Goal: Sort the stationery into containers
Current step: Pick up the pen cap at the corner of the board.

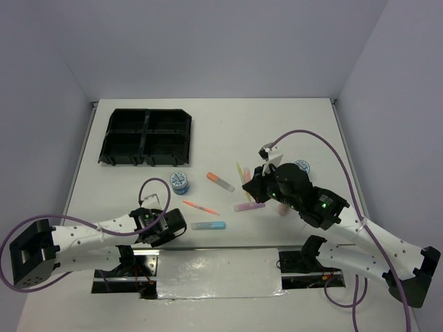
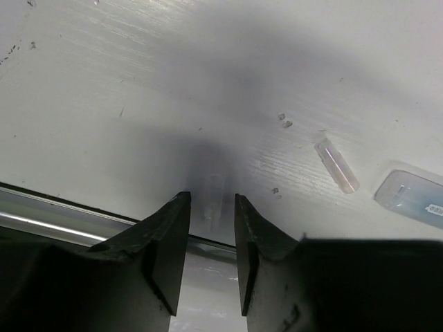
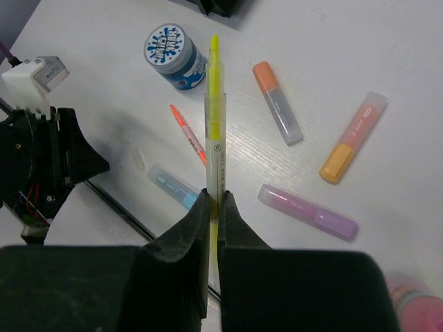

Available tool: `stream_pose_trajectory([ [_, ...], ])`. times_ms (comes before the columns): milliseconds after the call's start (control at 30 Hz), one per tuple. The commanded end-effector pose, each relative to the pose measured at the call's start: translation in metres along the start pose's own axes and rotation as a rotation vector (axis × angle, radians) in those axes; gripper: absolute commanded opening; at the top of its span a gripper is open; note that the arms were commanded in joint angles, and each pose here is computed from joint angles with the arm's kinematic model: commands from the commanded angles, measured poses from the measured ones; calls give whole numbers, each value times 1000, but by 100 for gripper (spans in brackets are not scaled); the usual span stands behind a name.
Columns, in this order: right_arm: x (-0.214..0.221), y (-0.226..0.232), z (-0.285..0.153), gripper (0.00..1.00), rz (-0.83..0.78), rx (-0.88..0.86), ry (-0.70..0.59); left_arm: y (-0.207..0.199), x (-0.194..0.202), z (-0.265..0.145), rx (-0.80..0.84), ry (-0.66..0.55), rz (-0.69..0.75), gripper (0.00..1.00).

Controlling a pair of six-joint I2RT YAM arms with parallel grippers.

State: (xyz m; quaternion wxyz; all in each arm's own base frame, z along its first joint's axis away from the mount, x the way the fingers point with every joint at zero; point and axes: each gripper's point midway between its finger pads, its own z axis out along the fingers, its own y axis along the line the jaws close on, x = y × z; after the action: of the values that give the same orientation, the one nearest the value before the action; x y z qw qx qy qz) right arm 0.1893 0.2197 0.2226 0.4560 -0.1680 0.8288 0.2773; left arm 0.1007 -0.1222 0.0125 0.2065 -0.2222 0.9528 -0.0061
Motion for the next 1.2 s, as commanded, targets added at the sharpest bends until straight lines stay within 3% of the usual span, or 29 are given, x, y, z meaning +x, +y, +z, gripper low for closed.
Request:
stream_pose_trajectory([
  [0,-17,10,-2,0,-10,-39,-58,5,6,6,-14,14,-3,43],
  [333,-16,9,-4,0,-9,-44,-65,8,12,11,-31,30,13,32],
  [800,-26,8,-23,0,-9,-51,-128,18,27,11,-140,120,123,33],
  [1067,-31,7,-29,0,-25,-52,-145,13,37,12,-110,157,108,34],
  [1167,-31,6,-31,0,-25,-50,-151,15,41,14,-103,169,105,25],
])
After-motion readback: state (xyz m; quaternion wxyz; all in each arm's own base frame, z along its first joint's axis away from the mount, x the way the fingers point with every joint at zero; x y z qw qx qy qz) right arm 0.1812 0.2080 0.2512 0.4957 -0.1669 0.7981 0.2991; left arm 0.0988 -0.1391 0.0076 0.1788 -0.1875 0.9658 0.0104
